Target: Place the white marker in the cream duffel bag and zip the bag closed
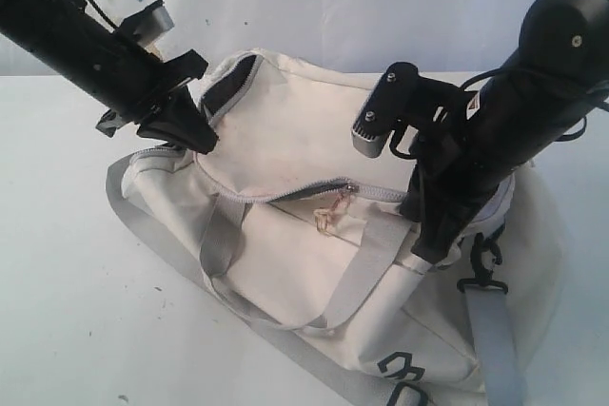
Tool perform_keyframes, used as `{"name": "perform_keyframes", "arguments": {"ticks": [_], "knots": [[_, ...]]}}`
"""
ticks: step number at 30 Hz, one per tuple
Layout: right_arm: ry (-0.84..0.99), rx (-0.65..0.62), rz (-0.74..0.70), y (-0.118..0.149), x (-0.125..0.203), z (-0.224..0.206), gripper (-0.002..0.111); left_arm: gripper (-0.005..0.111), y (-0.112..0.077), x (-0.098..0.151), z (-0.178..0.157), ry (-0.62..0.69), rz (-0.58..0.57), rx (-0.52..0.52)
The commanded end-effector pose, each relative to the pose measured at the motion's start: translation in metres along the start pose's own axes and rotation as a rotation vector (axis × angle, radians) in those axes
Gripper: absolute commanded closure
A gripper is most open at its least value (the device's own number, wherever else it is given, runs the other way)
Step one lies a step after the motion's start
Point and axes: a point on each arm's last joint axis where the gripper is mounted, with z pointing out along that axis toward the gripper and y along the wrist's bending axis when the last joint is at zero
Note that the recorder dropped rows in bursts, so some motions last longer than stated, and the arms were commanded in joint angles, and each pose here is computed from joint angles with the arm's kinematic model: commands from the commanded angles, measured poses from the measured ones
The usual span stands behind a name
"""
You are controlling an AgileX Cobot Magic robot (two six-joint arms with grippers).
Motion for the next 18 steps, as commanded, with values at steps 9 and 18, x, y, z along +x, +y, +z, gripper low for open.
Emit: {"name": "perform_keyframes", "arguments": {"ticks": [9, 18], "knots": [[-0.101, 0.019, 0.069, -0.002, -0.008, -0.004, 0.108, 0.072, -0.052, 0.010, 0.034, 0.075, 0.310, 0.083], [-0.102, 0.018, 0.077, -0.002, -0.008, -0.004, 0.108, 0.059, -0.074, 0.020, 0.054, 0.144, 0.374, 0.079]]}}
